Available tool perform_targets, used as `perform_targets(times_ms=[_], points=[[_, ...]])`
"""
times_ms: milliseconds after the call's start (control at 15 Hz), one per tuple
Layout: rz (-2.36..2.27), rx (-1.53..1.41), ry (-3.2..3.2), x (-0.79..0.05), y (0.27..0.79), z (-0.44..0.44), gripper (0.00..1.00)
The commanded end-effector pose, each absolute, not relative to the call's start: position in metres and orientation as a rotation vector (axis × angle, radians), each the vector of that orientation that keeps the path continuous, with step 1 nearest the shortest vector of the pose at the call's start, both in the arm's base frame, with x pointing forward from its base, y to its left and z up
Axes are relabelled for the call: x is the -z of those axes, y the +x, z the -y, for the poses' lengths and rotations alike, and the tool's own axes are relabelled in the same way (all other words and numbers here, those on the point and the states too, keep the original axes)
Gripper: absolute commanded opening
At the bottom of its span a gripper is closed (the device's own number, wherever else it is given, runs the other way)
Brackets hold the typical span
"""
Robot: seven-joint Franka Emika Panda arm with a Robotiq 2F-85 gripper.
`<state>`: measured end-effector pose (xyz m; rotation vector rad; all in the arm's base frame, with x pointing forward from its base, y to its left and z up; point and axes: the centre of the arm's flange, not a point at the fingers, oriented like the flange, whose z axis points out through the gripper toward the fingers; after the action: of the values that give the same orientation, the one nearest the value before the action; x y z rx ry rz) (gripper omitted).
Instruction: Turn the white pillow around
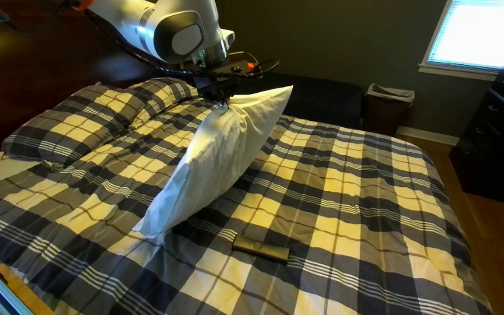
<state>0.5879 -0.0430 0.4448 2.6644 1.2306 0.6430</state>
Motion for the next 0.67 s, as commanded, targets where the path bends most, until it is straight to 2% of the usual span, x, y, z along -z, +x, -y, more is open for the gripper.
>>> perform_targets(times_ms=[0,600], points=[[-1.184,-0.685,2.603,-0.482,0.598,0.050,0.01],[-1.030,-0.798,2.638,-0.510,0.638,0.065,0.01]])
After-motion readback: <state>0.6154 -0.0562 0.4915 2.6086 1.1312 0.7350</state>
